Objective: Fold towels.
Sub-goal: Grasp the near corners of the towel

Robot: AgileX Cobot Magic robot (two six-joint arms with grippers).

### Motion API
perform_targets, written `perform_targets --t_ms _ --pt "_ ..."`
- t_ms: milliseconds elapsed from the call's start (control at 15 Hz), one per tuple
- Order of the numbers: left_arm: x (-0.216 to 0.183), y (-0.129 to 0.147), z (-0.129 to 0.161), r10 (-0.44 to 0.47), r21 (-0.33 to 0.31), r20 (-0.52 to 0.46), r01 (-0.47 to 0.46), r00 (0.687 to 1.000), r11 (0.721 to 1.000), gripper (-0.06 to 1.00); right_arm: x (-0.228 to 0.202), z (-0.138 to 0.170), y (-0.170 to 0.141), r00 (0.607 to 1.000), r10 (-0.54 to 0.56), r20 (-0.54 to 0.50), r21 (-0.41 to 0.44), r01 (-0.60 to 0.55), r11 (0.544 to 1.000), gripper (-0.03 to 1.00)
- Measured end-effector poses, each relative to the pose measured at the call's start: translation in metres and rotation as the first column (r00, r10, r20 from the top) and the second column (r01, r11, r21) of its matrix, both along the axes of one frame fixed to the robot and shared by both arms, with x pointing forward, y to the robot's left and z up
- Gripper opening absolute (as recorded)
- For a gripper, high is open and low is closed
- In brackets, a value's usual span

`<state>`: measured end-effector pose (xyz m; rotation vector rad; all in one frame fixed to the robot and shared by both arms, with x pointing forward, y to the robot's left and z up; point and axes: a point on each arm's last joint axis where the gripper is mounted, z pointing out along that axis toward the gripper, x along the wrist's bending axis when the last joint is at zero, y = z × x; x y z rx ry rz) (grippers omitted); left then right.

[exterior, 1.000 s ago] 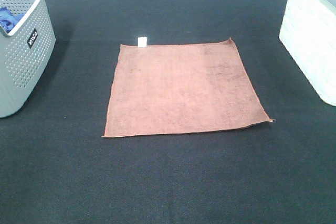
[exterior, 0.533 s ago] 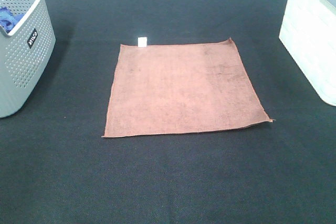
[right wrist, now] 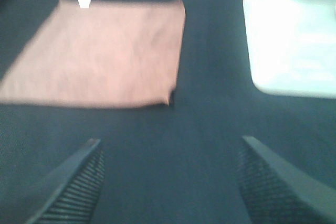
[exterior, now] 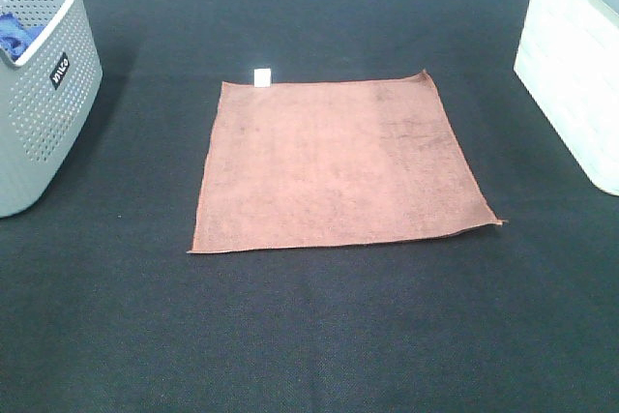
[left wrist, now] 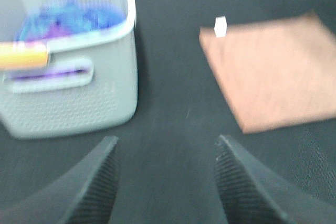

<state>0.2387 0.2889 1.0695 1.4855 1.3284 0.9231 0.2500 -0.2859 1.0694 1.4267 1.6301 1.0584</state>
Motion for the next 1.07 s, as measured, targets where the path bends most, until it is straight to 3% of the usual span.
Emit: perform_targets --t_ms 267,400,467,600,733,800,1067 --pt "0.033 -0.004 0.016 -0.008 -0.107 0.041 0.012 0.999 0.994 0.53 0.038 0.008 0.001 0.999 -0.014 -0.034 0.07 0.017 0.997 0.67" --pt "0.062 -0.008 0.017 -0.023 -0.217 -0.037 0.015 0.999 0.976 0.53 0.075 0.007 -0.001 0.993 -0.034 -0.11 0.082 0.043 0.996 0.67" --pt "0.089 -0.012 0.009 -0.041 -0.296 -0.154 -0.006 0.987 0.955 0.53 0.092 0.006 -0.002 0.987 -0.039 -0.156 0.083 0.052 0.995 0.67" --pt "0.122 -0.018 -0.007 -0.095 -0.364 -0.308 -0.025 0.947 0.931 0.53 0.123 0.001 -0.003 0.967 -0.045 -0.249 0.079 0.067 0.995 0.67" --pt "0.155 -0.026 -0.03 -0.175 -0.416 -0.436 -0.025 0.883 0.909 0.53 0.152 -0.007 -0.004 0.94 -0.048 -0.338 0.074 0.078 0.994 0.67" --pt "0.167 -0.03 -0.04 -0.213 -0.434 -0.468 -0.013 0.858 0.901 0.54 0.167 -0.013 -0.004 0.92 -0.048 -0.39 0.074 0.083 0.994 0.67" --pt "0.214 -0.045 -0.097 -0.371 -0.572 -0.573 -0.032 0.73 0.82 0.64 0.224 -0.045 -0.001 0.825 -0.014 -0.565 0.125 0.102 0.987 0.67"
